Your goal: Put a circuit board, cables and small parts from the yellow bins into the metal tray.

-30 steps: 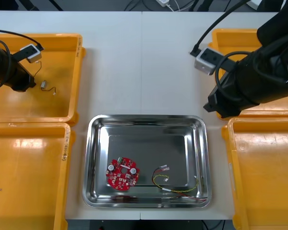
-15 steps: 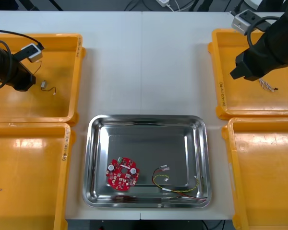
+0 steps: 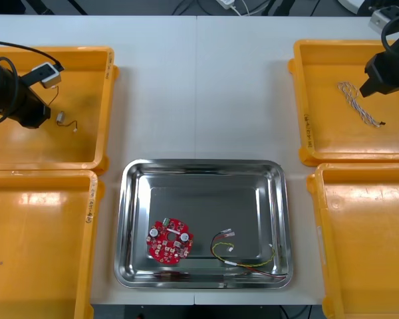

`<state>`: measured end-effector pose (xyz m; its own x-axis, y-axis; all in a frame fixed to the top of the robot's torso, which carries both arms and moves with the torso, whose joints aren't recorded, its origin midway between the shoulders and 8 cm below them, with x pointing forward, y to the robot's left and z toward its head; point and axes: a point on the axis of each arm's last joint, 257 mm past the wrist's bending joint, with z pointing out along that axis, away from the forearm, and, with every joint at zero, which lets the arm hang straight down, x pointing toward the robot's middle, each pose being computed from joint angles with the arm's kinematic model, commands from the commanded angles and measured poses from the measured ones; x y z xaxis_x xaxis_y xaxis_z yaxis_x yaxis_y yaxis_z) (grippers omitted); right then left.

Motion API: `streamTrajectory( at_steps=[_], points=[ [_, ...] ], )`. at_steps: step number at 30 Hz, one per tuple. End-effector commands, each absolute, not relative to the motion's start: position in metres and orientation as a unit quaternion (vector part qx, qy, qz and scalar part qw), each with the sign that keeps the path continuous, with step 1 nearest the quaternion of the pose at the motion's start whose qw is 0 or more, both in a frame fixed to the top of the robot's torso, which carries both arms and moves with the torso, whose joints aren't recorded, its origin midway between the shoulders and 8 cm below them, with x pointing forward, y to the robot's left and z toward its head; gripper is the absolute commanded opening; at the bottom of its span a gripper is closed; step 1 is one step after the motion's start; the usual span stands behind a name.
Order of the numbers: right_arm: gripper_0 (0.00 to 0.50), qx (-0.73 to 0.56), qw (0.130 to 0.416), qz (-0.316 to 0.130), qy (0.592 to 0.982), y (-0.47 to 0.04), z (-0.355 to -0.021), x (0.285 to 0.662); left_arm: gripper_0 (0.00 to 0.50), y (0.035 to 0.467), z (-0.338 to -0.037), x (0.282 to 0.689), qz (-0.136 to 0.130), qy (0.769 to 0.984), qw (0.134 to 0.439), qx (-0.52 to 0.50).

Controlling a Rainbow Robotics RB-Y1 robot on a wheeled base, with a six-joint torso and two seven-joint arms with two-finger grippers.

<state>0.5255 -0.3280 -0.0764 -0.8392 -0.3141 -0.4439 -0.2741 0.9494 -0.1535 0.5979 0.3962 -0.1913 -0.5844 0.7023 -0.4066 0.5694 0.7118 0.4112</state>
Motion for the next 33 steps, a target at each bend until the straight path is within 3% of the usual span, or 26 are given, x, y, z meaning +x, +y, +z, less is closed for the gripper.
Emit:
streamTrajectory(
  at_steps=[1,10,24,33],
  points=[
    [0.500,-0.129,0.264,-0.072,0.953,-0.371,-0.034,0.535,0.000,0.394,-0.153,0.597,0.127,0.871,0.282,0.381],
    [0.500,-0.104,0.239,-0.066,0.963,-0.393,-0.040,0.540,0.000,0.392,-0.123,0.581,0.131,0.872,0.272,0.386],
    [0.500,-0.119,0.272,-0.062,0.953,-0.402,-0.048,0.569,0.000,0.388,-0.082,0.549,0.149,0.877,0.251,0.381],
    [0.500,-0.123,0.285,-0.050,0.949,-0.407,-0.066,0.587,0.000,0.359,-0.057,0.529,0.143,0.886,0.260,0.358]
  ],
)
